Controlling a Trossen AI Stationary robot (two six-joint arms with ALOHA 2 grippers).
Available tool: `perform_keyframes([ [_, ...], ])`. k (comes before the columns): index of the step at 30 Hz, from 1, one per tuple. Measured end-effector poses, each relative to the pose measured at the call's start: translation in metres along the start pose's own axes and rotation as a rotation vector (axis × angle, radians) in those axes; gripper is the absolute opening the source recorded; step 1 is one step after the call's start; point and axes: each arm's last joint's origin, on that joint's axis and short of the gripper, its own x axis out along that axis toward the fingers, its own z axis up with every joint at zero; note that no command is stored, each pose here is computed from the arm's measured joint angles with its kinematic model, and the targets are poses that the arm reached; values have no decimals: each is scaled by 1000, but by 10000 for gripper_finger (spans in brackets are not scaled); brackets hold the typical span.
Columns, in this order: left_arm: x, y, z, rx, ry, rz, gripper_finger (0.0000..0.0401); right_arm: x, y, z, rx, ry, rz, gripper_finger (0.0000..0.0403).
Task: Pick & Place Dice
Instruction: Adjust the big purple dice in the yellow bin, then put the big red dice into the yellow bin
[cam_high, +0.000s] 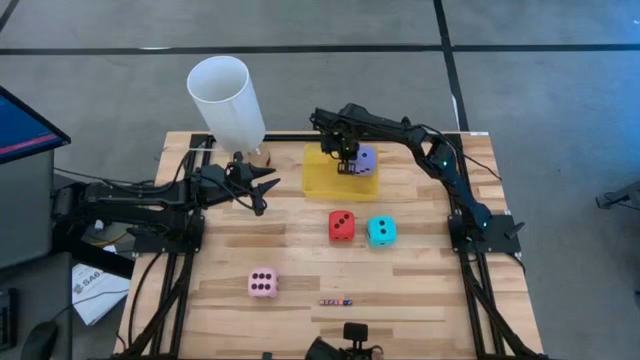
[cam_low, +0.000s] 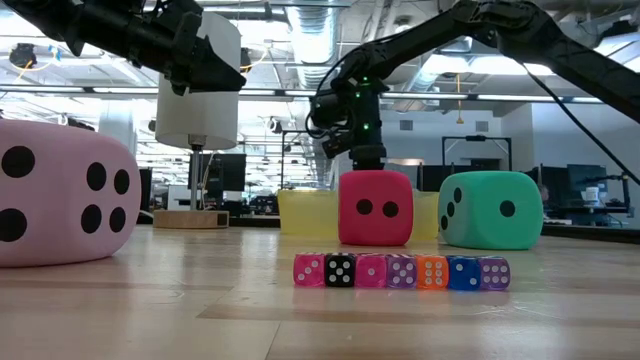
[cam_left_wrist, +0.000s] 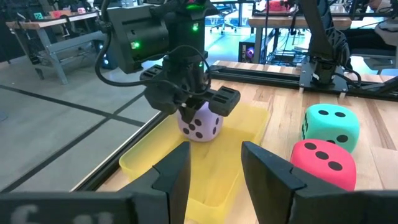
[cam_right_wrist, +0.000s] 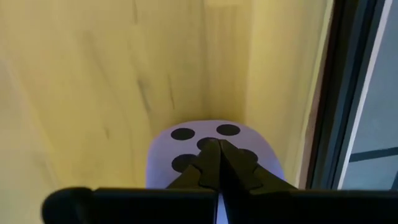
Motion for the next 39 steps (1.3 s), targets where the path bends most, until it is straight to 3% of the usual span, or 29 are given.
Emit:
perform_keyframes([
  [9,0,0,0,0,0,0,132,-6,-1,5,-22,-43,-20,0],
  [16,0,0,0,0,0,0,132,-37,-2,17,-46,-185,-68,0],
  [21,0,0,-2,5,16,0,132,-57,-5,14,-59,-276,-15,0],
  [28,0,0,-3,9,28,0,132,-99,-4,1,-70,-392,-27,0],
  [39,0,0,-2,7,24,0,132,-184,0,-50,-39,-587,-83,0],
])
